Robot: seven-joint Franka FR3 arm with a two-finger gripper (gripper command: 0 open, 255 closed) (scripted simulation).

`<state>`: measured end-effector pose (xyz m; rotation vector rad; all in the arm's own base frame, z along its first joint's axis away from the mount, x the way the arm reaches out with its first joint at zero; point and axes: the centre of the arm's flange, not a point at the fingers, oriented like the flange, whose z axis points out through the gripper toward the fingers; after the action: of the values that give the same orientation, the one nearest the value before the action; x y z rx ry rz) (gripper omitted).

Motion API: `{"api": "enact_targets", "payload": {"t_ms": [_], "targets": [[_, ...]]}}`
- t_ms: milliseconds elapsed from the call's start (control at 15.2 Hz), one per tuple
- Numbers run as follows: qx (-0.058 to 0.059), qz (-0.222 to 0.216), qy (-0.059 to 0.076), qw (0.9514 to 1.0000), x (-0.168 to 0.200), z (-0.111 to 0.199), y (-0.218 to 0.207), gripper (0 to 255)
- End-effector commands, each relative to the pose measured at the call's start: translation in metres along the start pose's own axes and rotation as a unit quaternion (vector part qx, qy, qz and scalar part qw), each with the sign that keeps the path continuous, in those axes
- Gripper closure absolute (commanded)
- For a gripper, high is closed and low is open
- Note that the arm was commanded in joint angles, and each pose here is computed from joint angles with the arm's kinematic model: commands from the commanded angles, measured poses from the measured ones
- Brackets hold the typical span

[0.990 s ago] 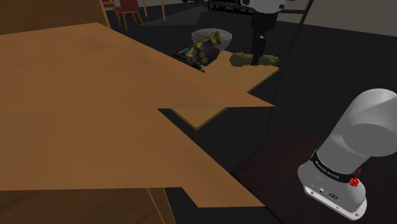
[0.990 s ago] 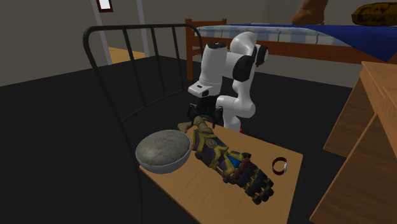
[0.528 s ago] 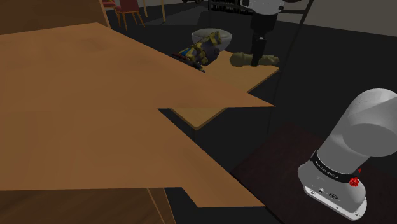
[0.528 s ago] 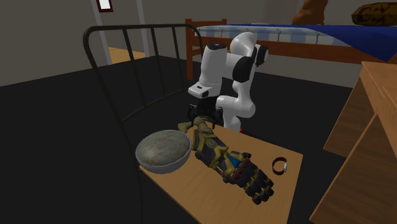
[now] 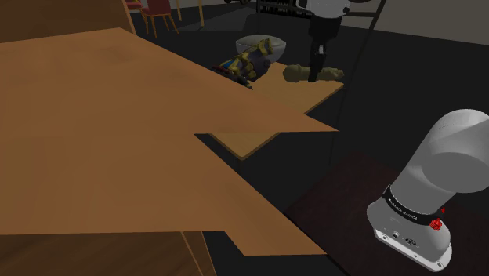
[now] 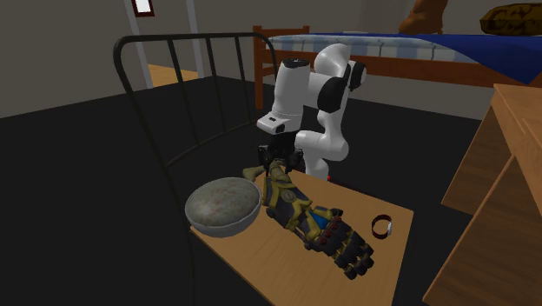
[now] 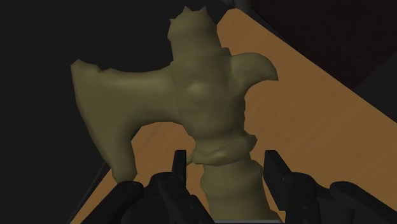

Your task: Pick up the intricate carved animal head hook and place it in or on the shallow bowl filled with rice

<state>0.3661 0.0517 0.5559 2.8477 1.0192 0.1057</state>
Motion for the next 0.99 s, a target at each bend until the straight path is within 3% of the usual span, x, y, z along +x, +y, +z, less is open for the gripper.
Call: {"api": "enact_targets", "payload": {"t_ms": [0,924], "targets": [[0.000,0.000,0.000,1.0000,0.000,0.000,0.000,255],[0.000,0.000,0.000,1.0000,0.002,-0.068,0.009,255]]}}
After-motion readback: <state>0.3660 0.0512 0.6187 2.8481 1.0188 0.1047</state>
